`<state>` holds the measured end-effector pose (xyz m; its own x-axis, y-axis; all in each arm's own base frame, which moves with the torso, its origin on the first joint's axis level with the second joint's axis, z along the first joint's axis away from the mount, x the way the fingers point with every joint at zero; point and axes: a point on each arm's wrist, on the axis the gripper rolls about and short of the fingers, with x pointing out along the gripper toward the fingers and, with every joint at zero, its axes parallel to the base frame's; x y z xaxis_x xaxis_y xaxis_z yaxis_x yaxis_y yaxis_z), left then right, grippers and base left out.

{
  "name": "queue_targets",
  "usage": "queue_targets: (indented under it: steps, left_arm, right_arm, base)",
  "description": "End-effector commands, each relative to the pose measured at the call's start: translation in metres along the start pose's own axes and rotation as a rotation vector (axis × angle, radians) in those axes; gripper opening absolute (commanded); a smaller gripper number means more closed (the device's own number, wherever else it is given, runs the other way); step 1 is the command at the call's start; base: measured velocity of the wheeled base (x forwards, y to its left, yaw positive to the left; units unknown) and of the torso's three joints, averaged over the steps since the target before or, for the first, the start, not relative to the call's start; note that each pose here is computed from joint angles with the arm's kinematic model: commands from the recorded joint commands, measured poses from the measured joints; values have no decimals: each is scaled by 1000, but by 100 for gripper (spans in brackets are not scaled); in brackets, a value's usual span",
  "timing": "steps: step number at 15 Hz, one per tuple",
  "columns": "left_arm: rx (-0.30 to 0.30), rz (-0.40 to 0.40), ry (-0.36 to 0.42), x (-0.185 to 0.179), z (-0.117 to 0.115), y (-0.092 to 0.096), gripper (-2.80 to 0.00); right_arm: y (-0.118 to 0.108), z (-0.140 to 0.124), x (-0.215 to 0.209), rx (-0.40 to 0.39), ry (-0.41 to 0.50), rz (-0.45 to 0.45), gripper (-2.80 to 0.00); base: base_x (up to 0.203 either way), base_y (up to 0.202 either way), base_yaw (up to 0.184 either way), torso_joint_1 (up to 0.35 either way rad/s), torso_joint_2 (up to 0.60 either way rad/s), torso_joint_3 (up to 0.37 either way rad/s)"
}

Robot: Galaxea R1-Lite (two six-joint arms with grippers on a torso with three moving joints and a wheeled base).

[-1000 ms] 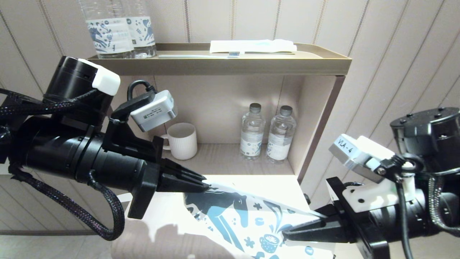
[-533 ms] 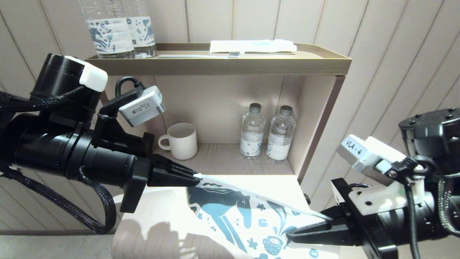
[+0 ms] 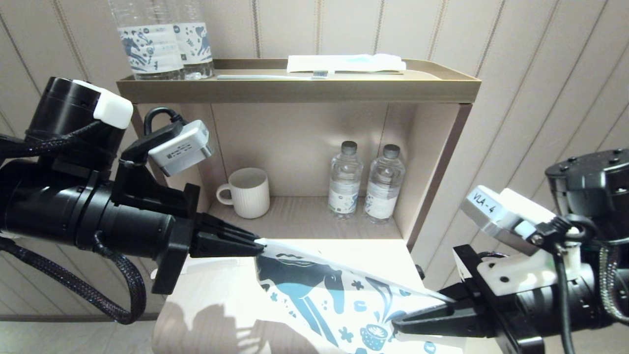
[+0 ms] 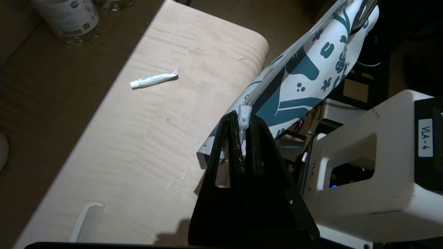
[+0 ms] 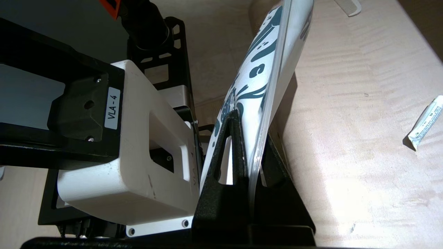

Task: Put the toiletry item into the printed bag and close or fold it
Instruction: Open the storage bag

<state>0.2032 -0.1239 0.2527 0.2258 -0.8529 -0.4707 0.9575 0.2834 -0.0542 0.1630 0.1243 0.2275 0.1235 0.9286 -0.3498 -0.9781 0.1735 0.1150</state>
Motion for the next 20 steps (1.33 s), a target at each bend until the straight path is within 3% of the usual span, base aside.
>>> queue_targets:
  steps: [1,8,9,20]
  left_arm:
    - [3,-3,-3,1,2,1,-280]
    - [10,2,-5,-1,2,0,-280]
    - [11,1,-4,-1,1,-1,0]
    - [3,-47,22,6,-12,-1,0]
  right_arm:
    - [-1,-1,2,3,3,7,-280]
    - [-1,0,2,2,3,8,-280]
    - [-1,0,2,1,3,8,-280]
    - [1,4,3,-15,-6,22,-280]
  base:
    - [0,0,0,0,0,0]
    - [0,0,0,0,0,0]
    - [0,0,0,0,0,0]
    - [0,0,0,0,0,0]
